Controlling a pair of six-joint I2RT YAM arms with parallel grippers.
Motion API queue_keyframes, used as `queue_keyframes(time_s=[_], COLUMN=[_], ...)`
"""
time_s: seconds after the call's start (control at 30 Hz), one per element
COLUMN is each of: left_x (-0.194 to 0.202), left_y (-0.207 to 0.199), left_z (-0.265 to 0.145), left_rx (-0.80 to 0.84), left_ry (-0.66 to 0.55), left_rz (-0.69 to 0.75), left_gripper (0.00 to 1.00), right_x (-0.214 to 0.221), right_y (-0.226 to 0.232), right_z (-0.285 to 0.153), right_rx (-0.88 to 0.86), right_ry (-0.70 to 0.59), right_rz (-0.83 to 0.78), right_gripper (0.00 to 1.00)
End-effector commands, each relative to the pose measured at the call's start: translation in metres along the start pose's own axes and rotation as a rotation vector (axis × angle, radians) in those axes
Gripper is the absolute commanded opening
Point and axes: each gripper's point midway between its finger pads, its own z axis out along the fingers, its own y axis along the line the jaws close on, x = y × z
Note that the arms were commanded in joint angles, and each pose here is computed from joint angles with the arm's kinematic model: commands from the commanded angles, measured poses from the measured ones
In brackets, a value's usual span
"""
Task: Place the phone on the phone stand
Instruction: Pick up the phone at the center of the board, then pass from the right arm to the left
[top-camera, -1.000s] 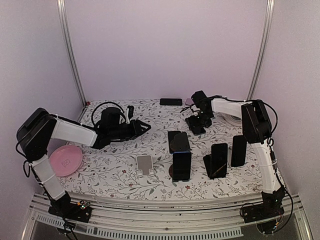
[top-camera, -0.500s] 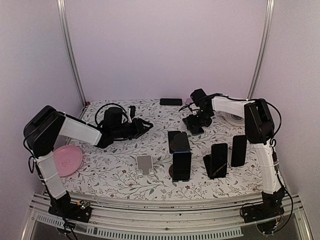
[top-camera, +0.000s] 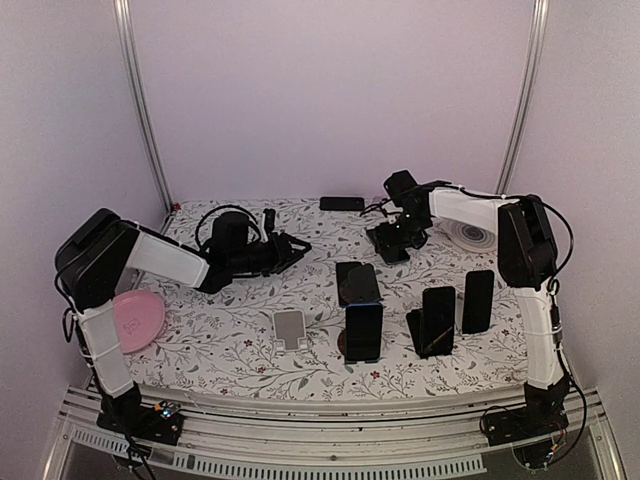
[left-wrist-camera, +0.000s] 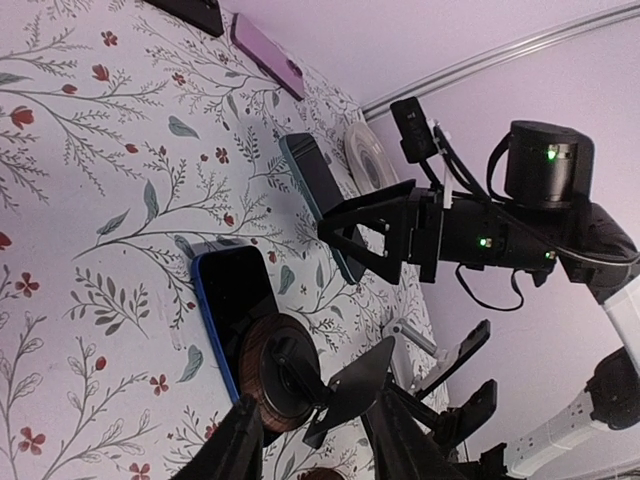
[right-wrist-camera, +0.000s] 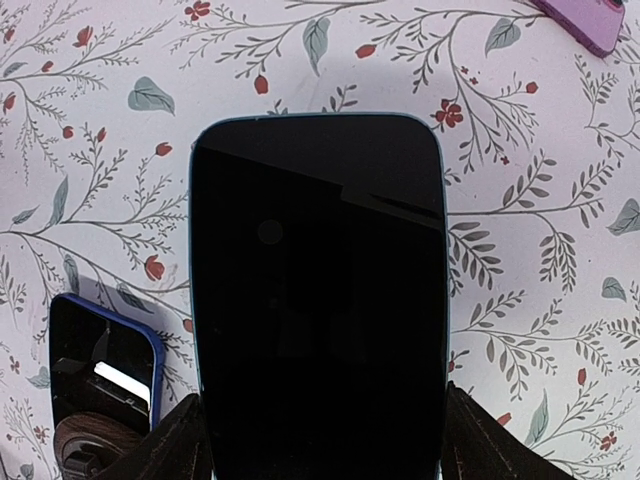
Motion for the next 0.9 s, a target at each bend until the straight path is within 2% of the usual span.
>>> queue_keyframes(time_s=[0.0, 0.2, 0.63, 0.87], left_x=[-0.010, -0.010, -0.016, -0.020], left_y=[-0.007, -0.004, -0.030, -0.031], left_z=[0.011, 0.029, 0.058, 0.075], left_rx=[0.046, 0.063, 0.119, 0.104], left_ry=[-0.002, 0.024, 0.049, 0.052], left_rz=[-0.010, -0.033, -0.017, -0.036], left_gripper=[0.38, 0.40, 0.51, 0.52], right_x=[-0.034, -0.040, -0.048, -0.051], right_y=[0.013, 0.032, 0.085, 0.111], right_z=[-0.050, -0.074, -0.112, -0.125], right_rx=[-0.026, -0.045, -0.113, -0.140], right_ry=[-0.140, -0.184, -0.253, -0.275], right_rz=[0.004, -0.021, -0.091, -0.125], right_gripper=[0.73, 0.73, 0.73, 0.73])
